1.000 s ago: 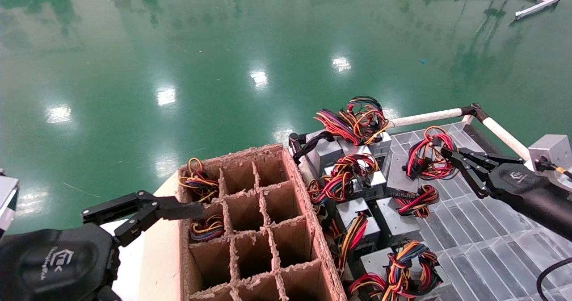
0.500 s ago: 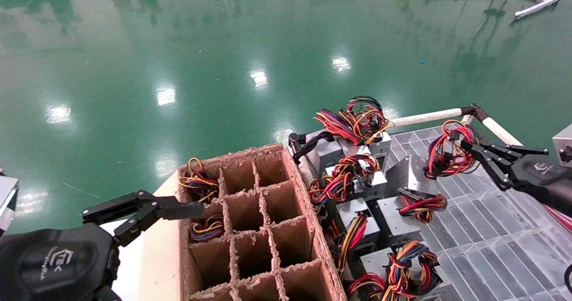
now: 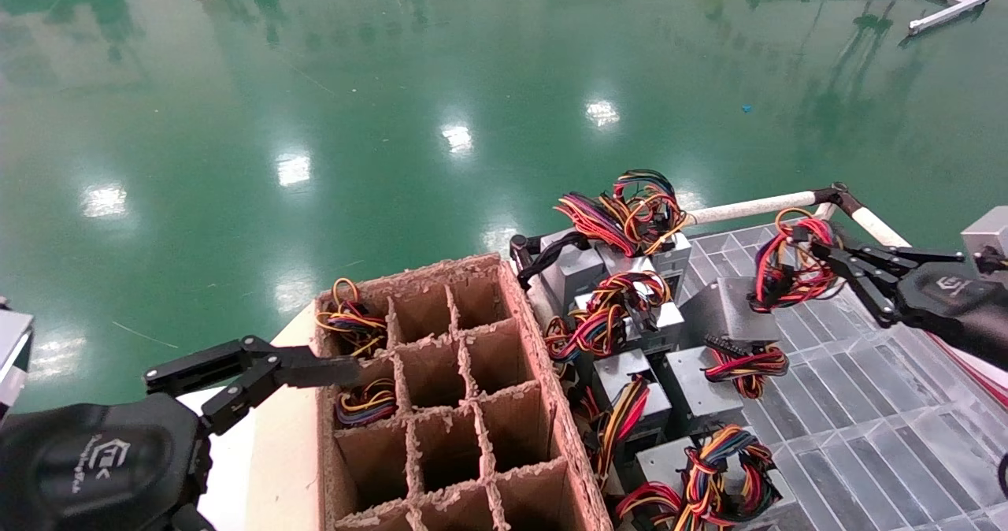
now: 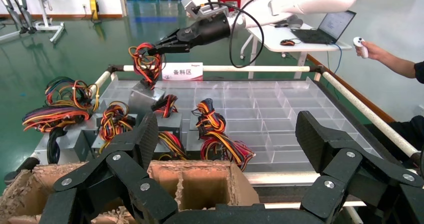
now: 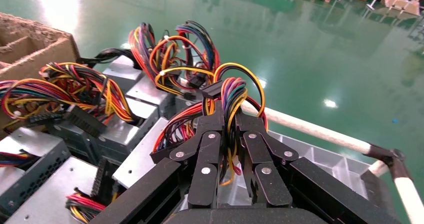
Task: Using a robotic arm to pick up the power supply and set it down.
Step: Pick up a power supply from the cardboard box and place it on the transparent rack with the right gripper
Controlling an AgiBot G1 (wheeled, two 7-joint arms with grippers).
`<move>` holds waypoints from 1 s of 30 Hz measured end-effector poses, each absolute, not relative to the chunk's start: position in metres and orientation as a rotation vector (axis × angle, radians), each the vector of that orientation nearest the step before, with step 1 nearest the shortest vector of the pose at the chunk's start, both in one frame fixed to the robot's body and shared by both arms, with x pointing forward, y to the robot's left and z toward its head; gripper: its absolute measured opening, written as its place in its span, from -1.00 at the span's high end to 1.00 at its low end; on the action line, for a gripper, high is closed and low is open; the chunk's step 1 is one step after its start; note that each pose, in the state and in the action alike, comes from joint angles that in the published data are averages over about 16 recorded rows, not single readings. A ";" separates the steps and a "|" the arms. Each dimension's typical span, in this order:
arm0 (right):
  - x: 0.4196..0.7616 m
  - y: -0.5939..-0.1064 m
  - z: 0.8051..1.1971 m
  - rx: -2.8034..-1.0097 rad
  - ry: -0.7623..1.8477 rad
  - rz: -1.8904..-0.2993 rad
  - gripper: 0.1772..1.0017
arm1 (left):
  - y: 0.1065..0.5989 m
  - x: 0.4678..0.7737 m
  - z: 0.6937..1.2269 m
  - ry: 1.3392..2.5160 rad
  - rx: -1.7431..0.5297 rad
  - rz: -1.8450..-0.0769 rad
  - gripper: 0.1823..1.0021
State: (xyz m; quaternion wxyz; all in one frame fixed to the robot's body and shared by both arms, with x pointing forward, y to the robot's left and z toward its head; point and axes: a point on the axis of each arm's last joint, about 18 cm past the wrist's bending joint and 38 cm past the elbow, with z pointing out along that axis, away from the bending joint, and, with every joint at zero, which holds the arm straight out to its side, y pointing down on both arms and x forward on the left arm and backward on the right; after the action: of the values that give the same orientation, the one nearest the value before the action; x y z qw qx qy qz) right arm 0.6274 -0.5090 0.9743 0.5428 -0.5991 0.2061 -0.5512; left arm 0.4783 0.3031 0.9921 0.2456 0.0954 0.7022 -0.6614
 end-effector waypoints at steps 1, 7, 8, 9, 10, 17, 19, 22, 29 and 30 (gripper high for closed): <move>0.628 -0.509 0.975 -1.426 0.490 -1.311 0.93 | 0.303 0.478 0.992 1.916 0.260 -1.805 -1.00; 0.634 -0.502 0.979 -1.444 0.482 -1.311 0.93 | 0.303 0.478 0.992 1.916 0.260 -1.805 -1.00; 0.636 -0.500 0.980 -1.448 0.479 -1.310 0.93 | 0.303 0.478 0.992 1.916 0.260 -1.805 -1.00; 0.638 -0.497 0.981 -1.451 0.476 -1.309 0.93 | 0.303 0.478 0.992 1.916 0.260 -1.805 -1.00; 0.640 -0.494 0.982 -1.455 0.473 -1.307 0.93 | 0.303 0.478 0.992 1.916 0.260 -1.805 -1.00; 0.660 -0.469 0.990 -1.482 0.451 -1.293 0.93 | 0.303 0.478 0.992 1.916 0.260 -1.805 -1.00; 0.665 -0.462 0.993 -1.488 0.446 -1.291 0.93 | 0.303 0.478 0.992 1.916 0.260 -1.805 -1.00; 0.671 -0.455 0.995 -1.495 0.442 -1.289 0.93 | 0.303 0.478 0.992 1.916 0.260 -1.805 -1.00; 0.677 -0.447 0.997 -1.503 0.442 -1.289 0.90 | 0.303 0.478 0.992 1.916 0.260 -1.805 -1.00; 0.677 -0.447 0.997 -1.503 0.442 -1.289 0.89 | 0.303 0.478 0.992 1.916 0.260 -1.805 -1.00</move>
State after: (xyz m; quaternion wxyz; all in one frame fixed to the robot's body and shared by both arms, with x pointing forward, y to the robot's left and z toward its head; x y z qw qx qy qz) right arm 0.6773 -0.4473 0.9967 0.5280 -0.6290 0.1851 -0.5397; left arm 0.4783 0.3032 0.9921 0.2457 0.0952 0.7021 -0.6615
